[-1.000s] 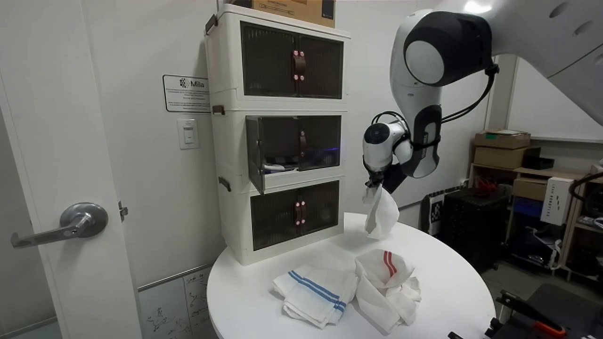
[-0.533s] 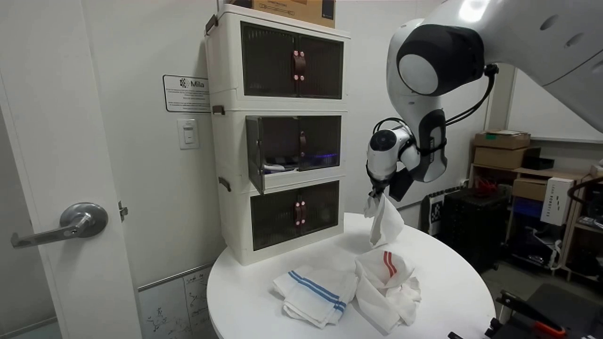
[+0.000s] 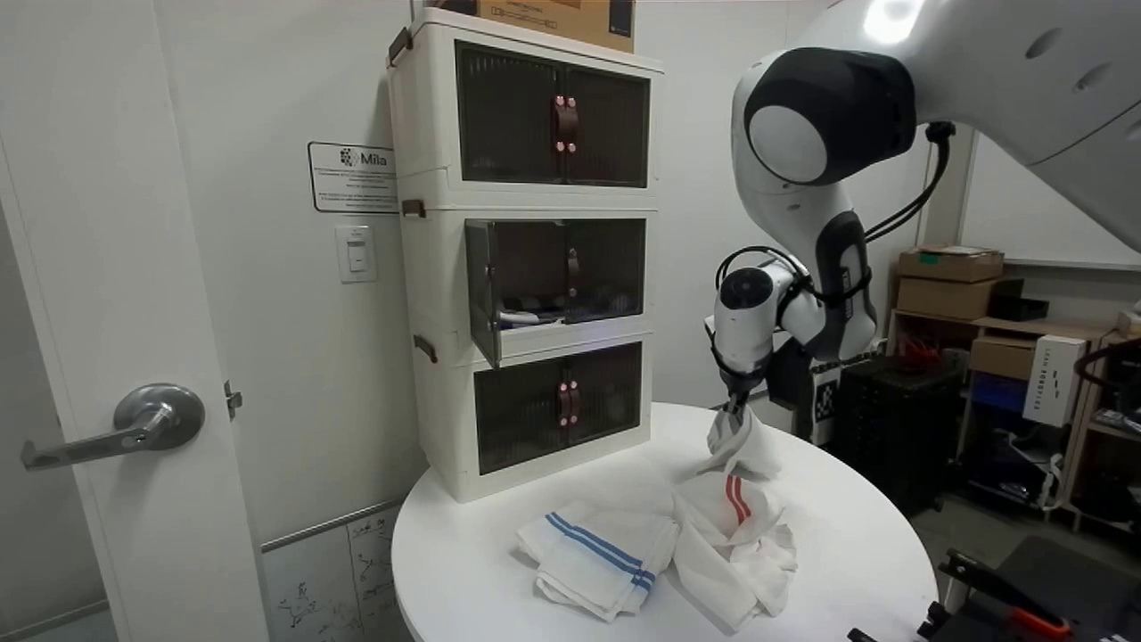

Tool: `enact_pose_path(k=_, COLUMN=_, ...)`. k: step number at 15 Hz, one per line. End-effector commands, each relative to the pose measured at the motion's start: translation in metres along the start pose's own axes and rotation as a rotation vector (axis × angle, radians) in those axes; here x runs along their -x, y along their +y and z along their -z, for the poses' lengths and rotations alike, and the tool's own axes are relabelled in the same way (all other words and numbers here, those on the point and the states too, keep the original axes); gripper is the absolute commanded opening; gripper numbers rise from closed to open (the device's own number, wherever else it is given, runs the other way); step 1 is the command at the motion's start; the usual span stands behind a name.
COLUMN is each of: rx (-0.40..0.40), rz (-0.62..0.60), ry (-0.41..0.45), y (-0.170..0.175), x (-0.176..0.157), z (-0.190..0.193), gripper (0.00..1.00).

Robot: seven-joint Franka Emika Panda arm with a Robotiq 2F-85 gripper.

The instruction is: Remove one towel from the middle compartment of the cabinet

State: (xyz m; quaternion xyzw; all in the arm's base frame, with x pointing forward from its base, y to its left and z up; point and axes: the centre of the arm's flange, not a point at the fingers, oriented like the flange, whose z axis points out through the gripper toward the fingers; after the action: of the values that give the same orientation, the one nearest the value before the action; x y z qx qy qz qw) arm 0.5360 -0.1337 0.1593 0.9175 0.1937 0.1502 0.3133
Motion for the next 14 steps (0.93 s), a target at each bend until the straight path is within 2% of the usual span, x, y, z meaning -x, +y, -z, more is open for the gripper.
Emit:
enact_pose_path(k=1, rx=-0.069, rz=0.098, ry=-0.056, y=0.001, x=0.022, z=0.019, gripper=0.12)
enact_pose_path(k=2, rx=-0.087, rz=0.119, ry=-0.073, y=-0.002, x=0.028, z=0.021, gripper=0.37)
enact_pose_path(k=3, rx=-0.097, rz=0.143, ry=-0.083, y=-0.006, x=0.033, z=0.023, gripper=0.37)
enact_pose_path(k=5, rx=-0.116, rz=0.177, ry=-0.090, y=-0.012, x=0.040, z=0.028, gripper=0.47)
enact_pose_path(k=8, rx=-0.125, rz=0.192, ry=-0.063, y=-0.016, x=0.038, z=0.040, gripper=0.69)
enact_pose_path(k=12, rx=-0.146, rz=0.173, ry=-0.010, y=-0.016, x=0.018, z=0.058, gripper=0.99)
enact_pose_path(k=14, rx=-0.198, rz=0.121, ry=0.026, y=-0.014, x=0.006, z=0.071, gripper=1.00)
